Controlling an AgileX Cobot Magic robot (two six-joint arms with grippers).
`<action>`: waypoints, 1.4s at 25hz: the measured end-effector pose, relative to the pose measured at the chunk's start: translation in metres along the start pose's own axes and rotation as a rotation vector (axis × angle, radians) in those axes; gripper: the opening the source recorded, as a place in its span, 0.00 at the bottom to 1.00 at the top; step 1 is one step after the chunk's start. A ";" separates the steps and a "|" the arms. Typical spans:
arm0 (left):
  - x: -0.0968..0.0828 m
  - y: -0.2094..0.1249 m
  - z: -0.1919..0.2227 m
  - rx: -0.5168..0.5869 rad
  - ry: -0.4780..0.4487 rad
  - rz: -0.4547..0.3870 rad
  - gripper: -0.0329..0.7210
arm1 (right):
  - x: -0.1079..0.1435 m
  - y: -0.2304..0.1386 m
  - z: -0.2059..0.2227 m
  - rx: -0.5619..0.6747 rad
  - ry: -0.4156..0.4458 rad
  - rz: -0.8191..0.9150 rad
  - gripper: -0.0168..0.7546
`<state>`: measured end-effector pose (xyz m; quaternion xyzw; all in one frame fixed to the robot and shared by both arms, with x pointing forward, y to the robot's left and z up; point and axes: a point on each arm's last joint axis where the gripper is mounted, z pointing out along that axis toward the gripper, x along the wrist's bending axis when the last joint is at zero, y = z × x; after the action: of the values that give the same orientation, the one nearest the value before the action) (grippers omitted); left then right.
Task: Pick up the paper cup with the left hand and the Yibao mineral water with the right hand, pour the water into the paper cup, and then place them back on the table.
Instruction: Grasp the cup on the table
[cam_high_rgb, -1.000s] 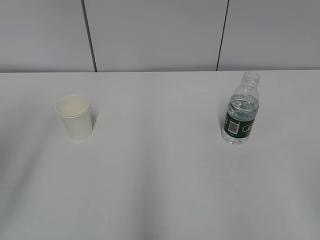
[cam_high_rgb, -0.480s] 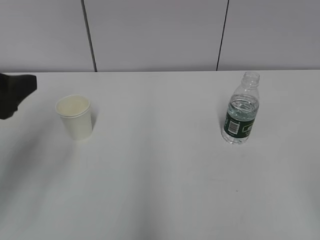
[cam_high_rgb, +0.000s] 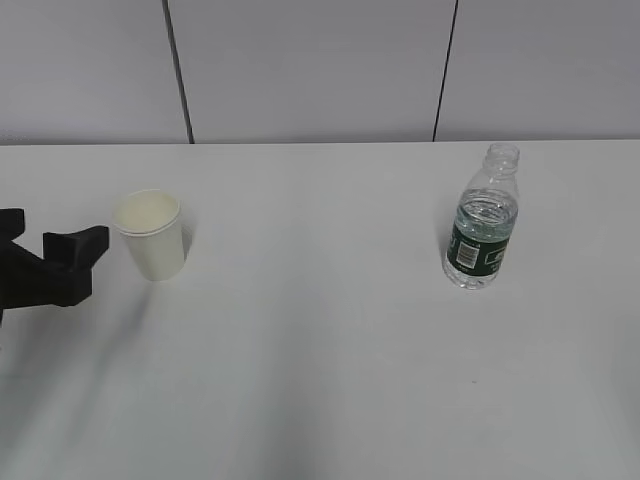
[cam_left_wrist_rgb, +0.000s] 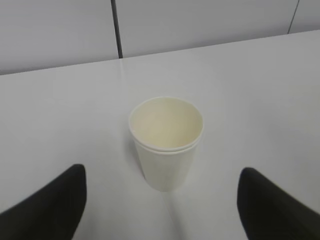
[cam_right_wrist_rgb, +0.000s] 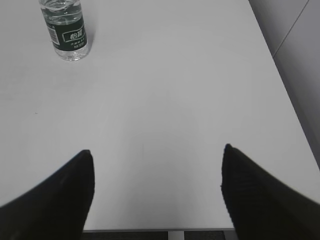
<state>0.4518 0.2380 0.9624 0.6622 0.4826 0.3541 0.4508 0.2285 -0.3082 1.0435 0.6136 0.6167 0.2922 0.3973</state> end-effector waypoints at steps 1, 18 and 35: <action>0.000 -0.003 0.004 -0.007 0.002 0.000 0.78 | 0.000 0.000 0.000 0.000 0.000 0.000 0.78; -0.004 -0.050 0.076 0.030 -0.012 0.026 0.93 | 0.001 0.000 0.000 0.000 0.007 0.003 0.78; -0.002 -0.057 0.128 -0.018 0.027 0.003 0.93 | 0.002 0.000 0.000 -0.001 0.027 0.012 0.78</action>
<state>0.5488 0.2106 0.8647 0.6539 0.4844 0.3681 0.4497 0.2287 -0.3058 1.0434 0.6132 0.6180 0.3031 0.3876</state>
